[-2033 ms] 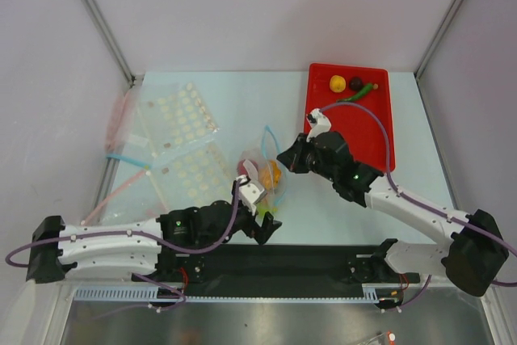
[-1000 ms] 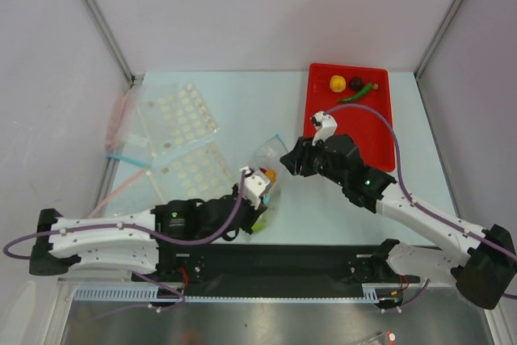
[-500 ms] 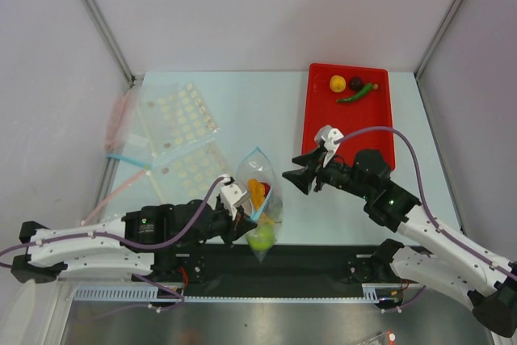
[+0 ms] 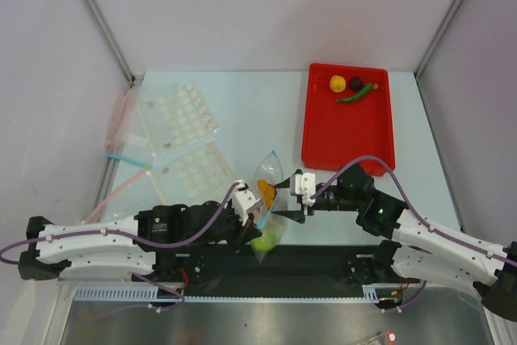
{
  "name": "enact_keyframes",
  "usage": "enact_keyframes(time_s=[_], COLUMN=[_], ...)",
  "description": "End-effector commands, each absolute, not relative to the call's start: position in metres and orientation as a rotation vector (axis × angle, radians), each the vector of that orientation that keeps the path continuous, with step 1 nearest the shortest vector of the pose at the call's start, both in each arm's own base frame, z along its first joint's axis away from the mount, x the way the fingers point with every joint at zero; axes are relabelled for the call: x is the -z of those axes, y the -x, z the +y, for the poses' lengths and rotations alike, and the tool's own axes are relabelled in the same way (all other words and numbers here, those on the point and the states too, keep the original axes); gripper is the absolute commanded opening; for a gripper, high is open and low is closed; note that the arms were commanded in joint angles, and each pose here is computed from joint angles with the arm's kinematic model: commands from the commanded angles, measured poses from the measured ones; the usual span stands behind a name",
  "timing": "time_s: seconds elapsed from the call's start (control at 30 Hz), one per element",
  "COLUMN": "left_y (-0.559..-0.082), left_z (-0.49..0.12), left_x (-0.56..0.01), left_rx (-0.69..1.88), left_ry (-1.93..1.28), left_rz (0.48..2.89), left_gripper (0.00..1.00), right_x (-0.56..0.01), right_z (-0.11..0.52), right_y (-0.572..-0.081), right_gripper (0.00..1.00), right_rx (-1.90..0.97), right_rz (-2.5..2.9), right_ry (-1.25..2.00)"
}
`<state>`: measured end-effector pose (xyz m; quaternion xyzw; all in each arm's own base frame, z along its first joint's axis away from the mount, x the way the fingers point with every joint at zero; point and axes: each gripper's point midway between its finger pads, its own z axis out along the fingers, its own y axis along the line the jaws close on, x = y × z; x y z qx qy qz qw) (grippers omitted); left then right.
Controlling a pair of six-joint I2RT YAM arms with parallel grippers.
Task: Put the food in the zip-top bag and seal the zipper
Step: Zip the zipper food storage bag at the center of the board.
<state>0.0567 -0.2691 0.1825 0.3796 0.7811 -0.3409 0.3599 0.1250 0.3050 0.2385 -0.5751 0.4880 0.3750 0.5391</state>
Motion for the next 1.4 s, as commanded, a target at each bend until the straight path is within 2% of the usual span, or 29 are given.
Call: enact_keyframes(time_s=[0.0, 0.23, 0.33, 0.43, 0.47, 0.5, 0.53, 0.63, 0.67, 0.73, 0.77, 0.87, 1.13, 1.37], left_y=[-0.049, -0.044, -0.043, -0.046, -0.047, -0.051, -0.053, -0.061, -0.062, -0.066, -0.067, -0.069, -0.08, -0.081], left_z=[-0.273, -0.273, -0.271, -0.266, -0.264, -0.261, -0.259, -0.253, -0.25, -0.245, -0.243, -0.245, -0.238, -0.241], left_x=[-0.195, -0.2, -0.203, -0.208, -0.21, -0.212, -0.215, -0.219, -0.225, -0.23, -0.233, -0.235, -0.247, -0.241], left_rx=[0.953, 0.963, 0.956, 0.934, 0.922, 0.904, 0.9, 0.873, 0.896, 0.913, 0.952, 1.034, 1.094, 1.058], left_ry=[-0.977, -1.014, -1.026, -1.02, -1.015, -0.995, -0.978, -0.922, -0.892, -0.835, -0.792, -0.731, -0.638, -0.691], left_rz=[1.979, 1.983, 1.984, 1.987, 1.99, 1.988, 1.983, 1.973, 1.95, 1.92, 1.883, 1.784, 1.522, 1.456], left_gripper=[0.0, 0.0, 0.0, 0.0, 0.0, 0.0, 0.02, 0.31, 0.5, 0.66, 0.78, 0.91, 0.93, 0.93], right_x=[-0.241, -0.229, -0.223, -0.211, -0.211, -0.21, -0.212, -0.217, -0.218, -0.224, -0.232, -0.24, -0.264, -0.271], right_z=[0.31, 0.32, 0.327, 0.329, 0.329, 0.329, 0.329, 0.331, 0.331, 0.334, 0.337, 0.339, 0.345, 0.349], right_y=[-0.12, -0.109, -0.11, -0.108, -0.107, -0.106, -0.105, -0.102, -0.101, -0.102, -0.103, -0.103, -0.127, -0.13], right_gripper=[0.67, 0.66, 0.58, 0.41, 0.21, 0.07, 0.0, 0.0, 0.0, 0.0, 0.0, 0.0, 0.0, 0.0], right_rx=[-0.844, -0.782, -0.749, -0.749, -0.756, -0.76, -0.771, -0.803, -0.827, -0.846, -0.871, -0.901, -0.971, -1.016], right_rz=[1.04, 0.956, 0.955, 0.995, 0.995, 0.998, 0.996, 0.991, 1.019, 1.028, 1.033, 1.058, 1.247, 1.284], right_ry=[1.446, 1.558, 1.609, 1.673, 1.682, 1.692, 1.693, 1.67, 1.646, 1.601, 1.564, 1.52, 1.187, 1.113])
